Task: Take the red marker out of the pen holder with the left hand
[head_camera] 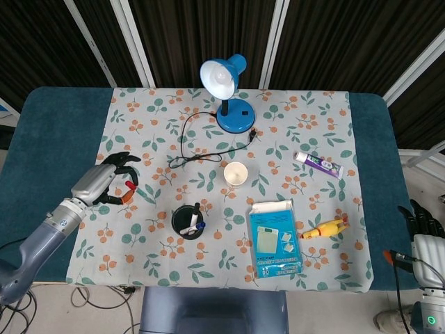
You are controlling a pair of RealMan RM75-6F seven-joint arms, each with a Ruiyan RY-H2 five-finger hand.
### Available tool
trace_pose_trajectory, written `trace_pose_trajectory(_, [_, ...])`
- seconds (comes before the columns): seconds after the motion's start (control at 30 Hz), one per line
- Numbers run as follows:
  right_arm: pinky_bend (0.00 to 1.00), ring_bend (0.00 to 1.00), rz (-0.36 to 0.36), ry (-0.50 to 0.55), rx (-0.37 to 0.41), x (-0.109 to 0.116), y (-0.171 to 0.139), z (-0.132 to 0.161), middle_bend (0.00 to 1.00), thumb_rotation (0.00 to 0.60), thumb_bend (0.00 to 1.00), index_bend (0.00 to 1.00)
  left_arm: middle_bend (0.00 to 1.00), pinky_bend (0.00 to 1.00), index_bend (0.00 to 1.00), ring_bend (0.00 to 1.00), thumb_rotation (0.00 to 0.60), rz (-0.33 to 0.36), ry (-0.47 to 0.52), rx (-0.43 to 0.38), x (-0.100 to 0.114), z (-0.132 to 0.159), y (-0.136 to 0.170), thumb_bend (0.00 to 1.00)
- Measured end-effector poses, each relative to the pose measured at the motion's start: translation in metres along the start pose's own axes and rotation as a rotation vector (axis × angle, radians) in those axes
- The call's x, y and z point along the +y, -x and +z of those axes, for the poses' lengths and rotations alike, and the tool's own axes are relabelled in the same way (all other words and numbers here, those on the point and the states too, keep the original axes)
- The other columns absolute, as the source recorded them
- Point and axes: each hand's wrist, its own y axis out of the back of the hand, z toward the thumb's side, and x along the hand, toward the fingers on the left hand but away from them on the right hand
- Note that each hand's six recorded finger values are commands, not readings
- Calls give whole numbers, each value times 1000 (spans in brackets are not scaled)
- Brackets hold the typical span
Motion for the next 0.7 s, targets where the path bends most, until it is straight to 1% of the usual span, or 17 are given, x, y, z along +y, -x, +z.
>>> trace_pose_trajectory(0.1, [182, 100, 0, -1, 1, 0, 0, 0, 51, 600, 165, 148, 147, 0, 543, 0, 600, -24, -16, 23, -12, -9, -10, 416])
trace_pose_trajectory(0.27, [182, 100, 1, 2, 1, 0, 0, 0, 51, 600, 164, 148, 146, 0, 541, 0, 600, -57, -45, 51, -27, -13, -25, 417])
trace_pose_trajectory(0.5, [182, 100, 1, 1, 5, 0, 0, 0, 51, 600, 164, 148, 142, 0, 507, 0, 600, -72, -115, 77, -36, -12, -41, 412])
trace_pose_trajectory(0.7, [182, 100, 3, 2, 4, 0, 0, 0, 51, 600, 164, 148, 137, 0, 498, 0, 600, -83, -172, 86, -43, -2, -53, 405])
